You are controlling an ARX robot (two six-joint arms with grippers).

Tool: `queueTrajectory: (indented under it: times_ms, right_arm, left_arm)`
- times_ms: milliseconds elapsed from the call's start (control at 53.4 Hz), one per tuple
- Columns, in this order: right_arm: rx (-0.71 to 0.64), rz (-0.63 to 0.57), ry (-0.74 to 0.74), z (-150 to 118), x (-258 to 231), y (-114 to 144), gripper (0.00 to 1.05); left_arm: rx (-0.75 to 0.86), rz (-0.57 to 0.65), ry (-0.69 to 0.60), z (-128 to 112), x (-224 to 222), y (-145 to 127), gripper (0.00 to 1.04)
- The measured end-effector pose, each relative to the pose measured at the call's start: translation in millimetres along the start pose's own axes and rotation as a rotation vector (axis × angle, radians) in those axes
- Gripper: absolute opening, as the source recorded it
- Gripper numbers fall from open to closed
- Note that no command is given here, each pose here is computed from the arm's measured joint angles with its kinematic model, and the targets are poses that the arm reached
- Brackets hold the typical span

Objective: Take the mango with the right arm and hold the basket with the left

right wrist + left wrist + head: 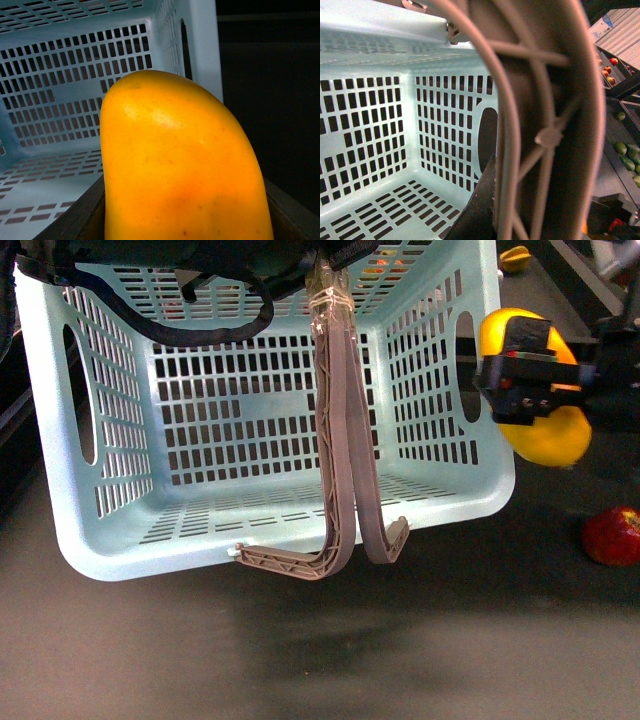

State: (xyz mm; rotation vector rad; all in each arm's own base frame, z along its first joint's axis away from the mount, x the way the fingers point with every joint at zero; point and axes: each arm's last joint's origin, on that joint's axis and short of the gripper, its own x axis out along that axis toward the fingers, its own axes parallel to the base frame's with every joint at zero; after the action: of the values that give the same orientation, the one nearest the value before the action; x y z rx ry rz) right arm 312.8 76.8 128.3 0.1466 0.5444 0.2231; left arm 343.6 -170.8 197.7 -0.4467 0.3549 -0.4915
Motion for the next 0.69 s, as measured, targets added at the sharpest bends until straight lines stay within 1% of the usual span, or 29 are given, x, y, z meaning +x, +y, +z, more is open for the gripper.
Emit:
queueTrajectory:
  times_ms: [112,262,619,656,694]
  right_arm:
    - [-0.003,-0.014,0.008,2.2,29.4,11.5,0.63]
    - [0.003,-0.022,0.019,2.1,53.0,16.8,0.63]
    - [-0.007,-0.034,0.020,1.6,77.0,24.0,0.63]
    - [-0.007,-0.034,0.019,1.5,78.1,24.4,0.67]
    - [-0.008,-0.035,0.015,1.4,79.0,25.0,0.74]
  left_arm:
    - [0.000,0.000,0.000,0.0,0.0,0.0,0.06]
    - [0.000,0.000,0.000,0.0,0.0,0.0,0.06]
    - [0.000,0.000,0.000,0.0,0.0,0.0,0.06]
    - [0.000,0.000,0.000,0.0,0.0,0.0,0.06]
    - [0.000,0.000,0.000,0.0,0.0,0.0,0.06]
